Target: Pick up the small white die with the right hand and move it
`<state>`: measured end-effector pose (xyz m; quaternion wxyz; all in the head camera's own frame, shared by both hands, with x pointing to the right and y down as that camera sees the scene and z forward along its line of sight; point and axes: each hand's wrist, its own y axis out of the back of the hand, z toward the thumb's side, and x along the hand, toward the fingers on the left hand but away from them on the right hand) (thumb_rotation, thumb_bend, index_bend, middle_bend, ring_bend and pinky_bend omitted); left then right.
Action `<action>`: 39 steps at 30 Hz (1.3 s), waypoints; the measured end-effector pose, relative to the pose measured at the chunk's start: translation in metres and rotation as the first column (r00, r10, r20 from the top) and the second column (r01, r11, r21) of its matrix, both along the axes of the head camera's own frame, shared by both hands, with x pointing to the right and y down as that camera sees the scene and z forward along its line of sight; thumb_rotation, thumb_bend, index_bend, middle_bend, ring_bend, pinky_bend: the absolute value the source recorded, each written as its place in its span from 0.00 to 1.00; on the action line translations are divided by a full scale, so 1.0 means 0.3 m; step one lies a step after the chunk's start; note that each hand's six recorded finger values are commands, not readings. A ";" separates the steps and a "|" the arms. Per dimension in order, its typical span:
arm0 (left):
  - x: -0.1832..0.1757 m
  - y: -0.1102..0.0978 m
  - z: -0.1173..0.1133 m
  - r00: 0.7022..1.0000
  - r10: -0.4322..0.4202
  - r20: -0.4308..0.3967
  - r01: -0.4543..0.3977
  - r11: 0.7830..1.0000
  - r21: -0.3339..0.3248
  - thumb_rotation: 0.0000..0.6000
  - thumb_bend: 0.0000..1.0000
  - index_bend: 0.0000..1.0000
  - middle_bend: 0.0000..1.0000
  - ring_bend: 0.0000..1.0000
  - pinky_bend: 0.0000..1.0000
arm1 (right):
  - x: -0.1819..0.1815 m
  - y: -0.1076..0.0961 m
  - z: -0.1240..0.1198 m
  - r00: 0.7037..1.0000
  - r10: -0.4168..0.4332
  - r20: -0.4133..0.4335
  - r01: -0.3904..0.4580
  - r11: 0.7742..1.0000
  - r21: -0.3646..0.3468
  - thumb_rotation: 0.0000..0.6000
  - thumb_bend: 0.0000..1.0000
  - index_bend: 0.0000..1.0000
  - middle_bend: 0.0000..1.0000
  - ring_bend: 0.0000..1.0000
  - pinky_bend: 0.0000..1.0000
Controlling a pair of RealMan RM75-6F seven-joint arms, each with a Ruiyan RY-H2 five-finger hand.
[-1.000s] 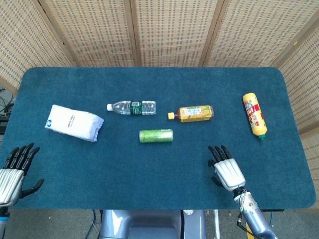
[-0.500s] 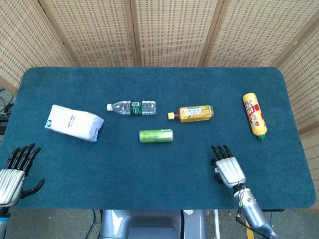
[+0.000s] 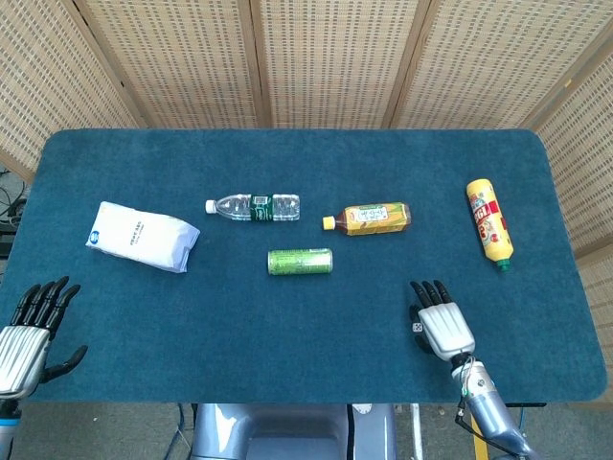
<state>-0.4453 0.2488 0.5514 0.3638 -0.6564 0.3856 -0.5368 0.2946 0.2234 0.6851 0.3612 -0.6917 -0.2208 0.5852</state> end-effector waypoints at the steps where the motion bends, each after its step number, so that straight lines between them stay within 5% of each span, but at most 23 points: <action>1: 0.000 0.000 0.000 1.000 0.000 0.000 0.000 1.000 0.000 1.00 0.29 0.00 0.00 0.00 0.00 | -0.002 -0.001 0.001 1.000 -0.001 0.000 0.001 1.000 0.001 1.00 0.36 0.43 0.07 0.00 0.00; 39: -0.005 -0.002 -0.001 1.000 -0.007 -0.001 0.007 1.000 0.000 1.00 0.29 0.00 0.00 0.00 0.00 | 0.022 0.001 0.061 0.999 0.026 -0.023 -0.027 0.999 -0.036 1.00 0.37 0.43 0.07 0.01 0.00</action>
